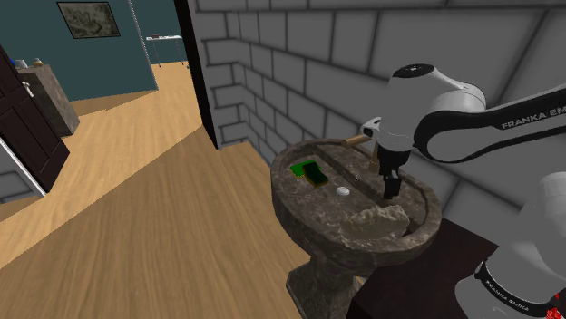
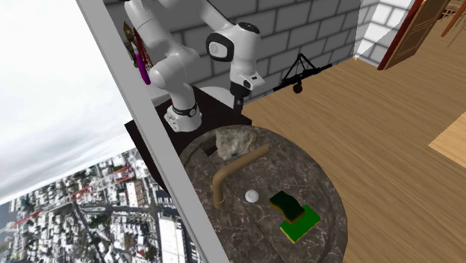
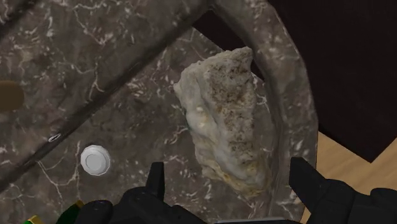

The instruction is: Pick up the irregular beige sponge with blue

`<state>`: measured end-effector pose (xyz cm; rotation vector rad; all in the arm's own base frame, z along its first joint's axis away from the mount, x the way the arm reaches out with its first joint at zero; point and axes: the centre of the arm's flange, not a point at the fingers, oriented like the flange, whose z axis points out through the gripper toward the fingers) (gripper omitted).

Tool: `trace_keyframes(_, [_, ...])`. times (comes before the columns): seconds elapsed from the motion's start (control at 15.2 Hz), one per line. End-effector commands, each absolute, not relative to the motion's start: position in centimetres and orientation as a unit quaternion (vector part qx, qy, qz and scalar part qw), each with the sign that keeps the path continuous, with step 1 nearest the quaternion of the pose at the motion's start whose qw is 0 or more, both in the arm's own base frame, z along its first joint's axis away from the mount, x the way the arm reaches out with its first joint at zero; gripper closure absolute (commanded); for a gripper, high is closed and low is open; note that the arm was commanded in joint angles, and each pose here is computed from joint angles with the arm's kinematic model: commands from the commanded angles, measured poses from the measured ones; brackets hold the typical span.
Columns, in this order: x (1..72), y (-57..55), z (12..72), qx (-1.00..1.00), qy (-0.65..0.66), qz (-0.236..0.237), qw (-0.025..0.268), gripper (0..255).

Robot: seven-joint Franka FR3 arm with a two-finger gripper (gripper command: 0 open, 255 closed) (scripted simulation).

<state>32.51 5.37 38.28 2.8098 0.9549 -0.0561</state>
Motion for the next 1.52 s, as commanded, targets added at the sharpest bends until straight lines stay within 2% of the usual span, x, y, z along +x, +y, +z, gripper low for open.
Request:
trace_keyframes(0.0, [32.1,5.8,35.4,0.933,0.346,-0.028,0.093,0])
trace_keyframes(0.26, [31.3,6.1,30.2,0.912,0.393,-0.048,0.107,0])
trace_keyframes(0.92, [31.3,6.1,26.2,0.912,0.393,-0.048,0.106,0])
trace_keyframes(0.99, [31.3,6.1,26.2,0.912,0.393,-0.048,0.107,255])
trace_keyframes(1.45, [31.3,6.0,26.2,0.912,0.393,-0.048,0.107,255])
